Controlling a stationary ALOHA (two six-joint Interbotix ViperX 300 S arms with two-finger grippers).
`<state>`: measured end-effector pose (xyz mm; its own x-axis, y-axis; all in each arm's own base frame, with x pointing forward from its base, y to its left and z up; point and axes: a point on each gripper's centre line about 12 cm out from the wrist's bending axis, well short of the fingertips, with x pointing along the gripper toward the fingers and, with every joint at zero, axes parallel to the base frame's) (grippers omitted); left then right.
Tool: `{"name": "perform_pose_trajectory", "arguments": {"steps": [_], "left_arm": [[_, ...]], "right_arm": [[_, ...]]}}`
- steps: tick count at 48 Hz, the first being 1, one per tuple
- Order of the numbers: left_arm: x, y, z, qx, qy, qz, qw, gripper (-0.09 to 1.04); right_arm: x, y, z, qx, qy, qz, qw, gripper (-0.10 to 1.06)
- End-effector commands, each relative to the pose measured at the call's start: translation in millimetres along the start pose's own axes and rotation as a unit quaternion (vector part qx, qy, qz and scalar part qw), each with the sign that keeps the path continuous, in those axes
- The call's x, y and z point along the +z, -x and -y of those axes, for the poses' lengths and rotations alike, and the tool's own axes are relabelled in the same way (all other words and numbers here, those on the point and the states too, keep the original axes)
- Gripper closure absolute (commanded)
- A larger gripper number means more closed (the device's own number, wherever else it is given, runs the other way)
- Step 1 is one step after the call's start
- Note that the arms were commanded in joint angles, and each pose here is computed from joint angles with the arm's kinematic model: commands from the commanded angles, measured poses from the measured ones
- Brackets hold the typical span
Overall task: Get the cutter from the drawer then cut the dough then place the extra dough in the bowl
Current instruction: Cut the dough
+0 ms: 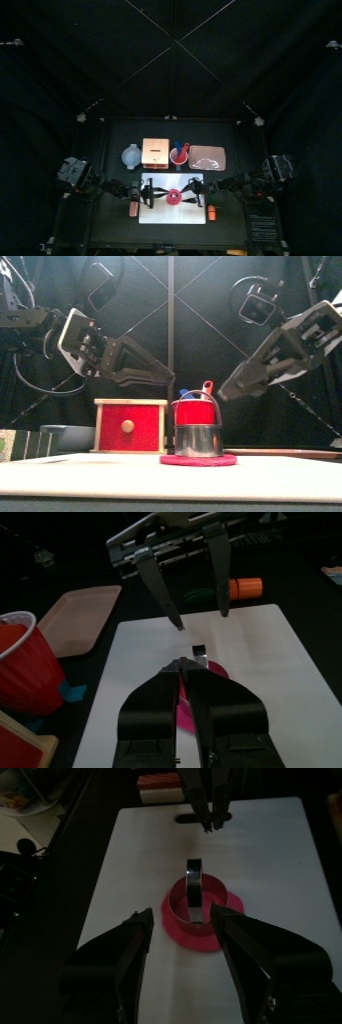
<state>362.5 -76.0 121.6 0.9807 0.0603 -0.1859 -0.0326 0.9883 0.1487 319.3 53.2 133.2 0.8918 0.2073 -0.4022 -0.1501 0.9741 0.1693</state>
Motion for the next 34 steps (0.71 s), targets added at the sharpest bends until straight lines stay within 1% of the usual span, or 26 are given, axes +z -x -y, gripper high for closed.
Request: {"name": "perform_pose_trajectory", "arguments": {"steps": [1,5,7,10,13,22,28,34], "left_arm": [[9.5,-4.8,3.3,-0.004,0.012,0.019,1.0,0.36],[9.6,-3.5,5.0,-0.008,0.02,0.019,1.0,0.28],[9.9,-3.0,4.9,-0.008,0.025,0.018,0.999,0.25],[9.1,-2.1,5.5,-0.011,0.031,0.015,0.999,0.21],[6.6,-2.9,5.9,-0.011,0.037,0.01,0.999,0.18],[-0.2,-7.7,8.2,-0.01,0.042,0.001,0.999,0.17],[-4.8,-10.8,8.8,-0.006,0.044,-0.006,0.999,0.18],[-6.3,-15.1,10.6,-0.006,0.044,-0.006,0.999,0.18]], "right_arm": [[3.7,-8.5,0.1,0.001,-0.012,0.025,0.9996,0.13],[2.5,-14.7,1.0,-0.003,-0.021,0.028,0.9994,0.13],[1.6,-16.7,1.5,-0.004,-0.022,0.027,0.9994,0.13],[1.3,-19.4,2.4,-0.007,-0.024,0.026,0.9993,0.13],[3.3,-21.4,4.1,-0.01,-0.018,0.029,0.9994,0.13],[8.9,-23.5,6.4,-0.02,-0.002,0.037,0.9991,0.13],[8.1,-22.9,8.0,-0.026,-0.004,0.037,0.999,0.13],[7.6,-23.1,8.2,-0.027,-0.004,0.036,0.999,0.13]]}}
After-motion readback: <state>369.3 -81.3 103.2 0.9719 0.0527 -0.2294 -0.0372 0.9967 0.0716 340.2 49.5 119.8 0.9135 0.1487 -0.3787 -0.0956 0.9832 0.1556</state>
